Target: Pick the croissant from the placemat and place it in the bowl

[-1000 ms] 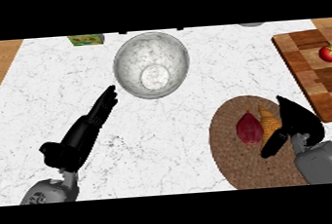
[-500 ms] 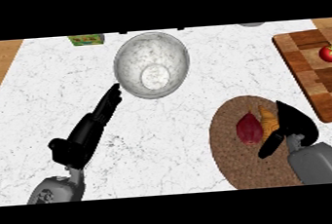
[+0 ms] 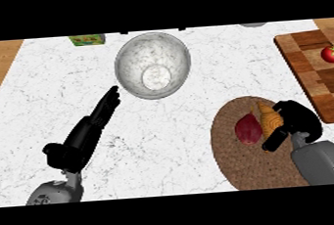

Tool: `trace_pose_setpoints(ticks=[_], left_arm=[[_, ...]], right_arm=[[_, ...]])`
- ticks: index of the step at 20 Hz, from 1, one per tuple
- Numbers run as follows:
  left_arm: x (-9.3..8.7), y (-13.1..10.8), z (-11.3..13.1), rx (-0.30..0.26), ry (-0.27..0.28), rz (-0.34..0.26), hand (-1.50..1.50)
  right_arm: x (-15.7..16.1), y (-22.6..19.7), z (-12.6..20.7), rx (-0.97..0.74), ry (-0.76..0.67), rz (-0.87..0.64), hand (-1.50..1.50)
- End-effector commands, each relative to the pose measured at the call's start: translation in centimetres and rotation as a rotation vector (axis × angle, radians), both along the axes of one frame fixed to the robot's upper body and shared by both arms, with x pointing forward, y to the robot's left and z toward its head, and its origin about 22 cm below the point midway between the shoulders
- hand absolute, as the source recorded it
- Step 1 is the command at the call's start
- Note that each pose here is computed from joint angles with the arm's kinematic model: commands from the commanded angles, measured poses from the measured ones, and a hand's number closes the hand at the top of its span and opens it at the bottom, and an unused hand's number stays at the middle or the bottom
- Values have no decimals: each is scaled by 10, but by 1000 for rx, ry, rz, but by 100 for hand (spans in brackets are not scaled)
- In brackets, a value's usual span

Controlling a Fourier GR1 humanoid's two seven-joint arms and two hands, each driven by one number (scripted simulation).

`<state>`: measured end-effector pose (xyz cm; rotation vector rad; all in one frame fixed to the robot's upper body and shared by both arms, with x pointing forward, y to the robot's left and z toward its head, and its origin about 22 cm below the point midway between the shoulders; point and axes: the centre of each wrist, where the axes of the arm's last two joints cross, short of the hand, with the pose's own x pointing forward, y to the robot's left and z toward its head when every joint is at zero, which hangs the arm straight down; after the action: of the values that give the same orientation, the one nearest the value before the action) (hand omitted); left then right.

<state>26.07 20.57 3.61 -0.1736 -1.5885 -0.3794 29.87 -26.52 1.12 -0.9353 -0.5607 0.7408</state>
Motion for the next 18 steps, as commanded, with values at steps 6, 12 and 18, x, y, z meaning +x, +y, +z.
trace_pose_setpoints(ticks=[6,12,18], left_arm=[[10,-20,9,7,-25,-92,0],[18,-47,16,18,-45,-187,0],[15,-37,6,3,-33,-163,0]], right_arm=[[7,189,30,22,-115,448,150],[16,250,64,-38,-167,656,150],[25,287,98,-227,-356,561,150]])
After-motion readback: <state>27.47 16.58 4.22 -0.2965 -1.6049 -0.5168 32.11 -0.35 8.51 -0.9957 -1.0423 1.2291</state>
